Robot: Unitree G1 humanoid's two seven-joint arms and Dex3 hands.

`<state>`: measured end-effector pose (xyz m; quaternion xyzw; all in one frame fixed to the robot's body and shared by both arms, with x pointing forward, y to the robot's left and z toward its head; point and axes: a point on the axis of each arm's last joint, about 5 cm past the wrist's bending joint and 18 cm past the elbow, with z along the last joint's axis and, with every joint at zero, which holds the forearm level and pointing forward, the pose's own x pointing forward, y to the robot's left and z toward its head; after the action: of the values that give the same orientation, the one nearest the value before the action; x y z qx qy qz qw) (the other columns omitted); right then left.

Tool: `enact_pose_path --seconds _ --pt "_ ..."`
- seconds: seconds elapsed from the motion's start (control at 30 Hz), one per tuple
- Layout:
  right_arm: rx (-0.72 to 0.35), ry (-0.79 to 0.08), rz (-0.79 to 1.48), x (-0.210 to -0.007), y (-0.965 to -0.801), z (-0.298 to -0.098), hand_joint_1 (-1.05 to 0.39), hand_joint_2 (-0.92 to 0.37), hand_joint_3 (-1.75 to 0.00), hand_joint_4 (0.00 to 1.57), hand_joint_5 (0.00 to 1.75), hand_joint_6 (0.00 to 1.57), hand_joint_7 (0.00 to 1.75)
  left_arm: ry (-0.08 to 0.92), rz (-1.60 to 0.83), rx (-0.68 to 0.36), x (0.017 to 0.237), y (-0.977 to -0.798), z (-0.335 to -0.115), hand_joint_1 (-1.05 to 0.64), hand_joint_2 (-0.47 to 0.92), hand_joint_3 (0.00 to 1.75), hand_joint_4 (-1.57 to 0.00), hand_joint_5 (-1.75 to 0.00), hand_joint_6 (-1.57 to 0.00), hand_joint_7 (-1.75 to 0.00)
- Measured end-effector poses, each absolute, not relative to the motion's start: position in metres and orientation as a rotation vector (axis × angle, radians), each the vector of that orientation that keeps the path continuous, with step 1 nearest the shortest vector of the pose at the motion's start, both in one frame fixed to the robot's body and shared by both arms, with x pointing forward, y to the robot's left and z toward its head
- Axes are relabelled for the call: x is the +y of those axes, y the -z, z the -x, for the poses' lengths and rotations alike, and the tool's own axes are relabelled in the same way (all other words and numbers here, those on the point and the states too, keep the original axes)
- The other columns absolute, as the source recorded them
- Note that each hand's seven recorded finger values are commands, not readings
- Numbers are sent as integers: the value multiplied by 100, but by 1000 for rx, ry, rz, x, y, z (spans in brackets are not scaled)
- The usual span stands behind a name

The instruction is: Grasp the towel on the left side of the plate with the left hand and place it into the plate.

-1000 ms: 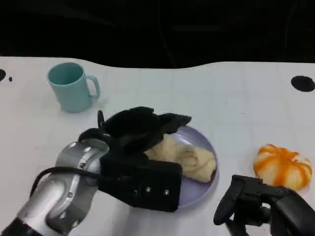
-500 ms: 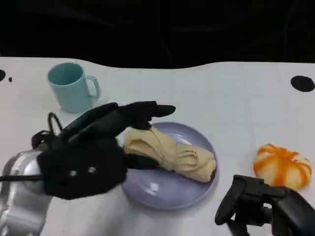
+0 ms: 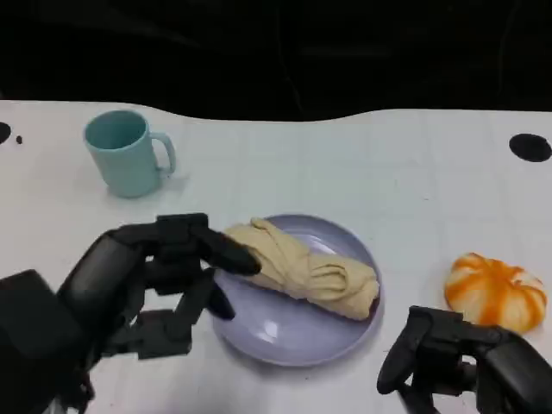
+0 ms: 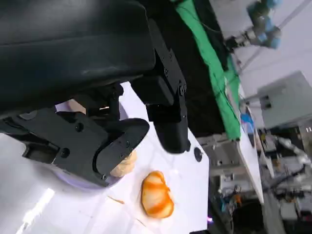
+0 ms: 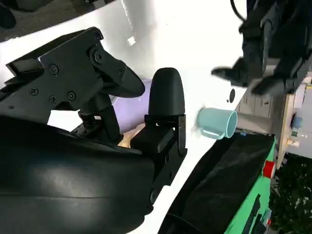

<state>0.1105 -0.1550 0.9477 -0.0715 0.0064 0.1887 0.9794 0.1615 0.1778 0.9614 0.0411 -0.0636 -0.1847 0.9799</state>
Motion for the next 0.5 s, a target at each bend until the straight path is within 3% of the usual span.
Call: enact_pose_path --seconds 0.2,0.5 --pt "12 -378 146 -156 -948 -111 -10 -56 -108 75 166 70 134 302 10 -49 181 -963 -142 -5 47 147 -89 -174 -79 -162" --pt "12 -385 139 -158 -948 -112 -10 -57 -108 76 166 70 134 281 213 152 182 -965 -120 -5 47 146 -88 -175 -72 -173"
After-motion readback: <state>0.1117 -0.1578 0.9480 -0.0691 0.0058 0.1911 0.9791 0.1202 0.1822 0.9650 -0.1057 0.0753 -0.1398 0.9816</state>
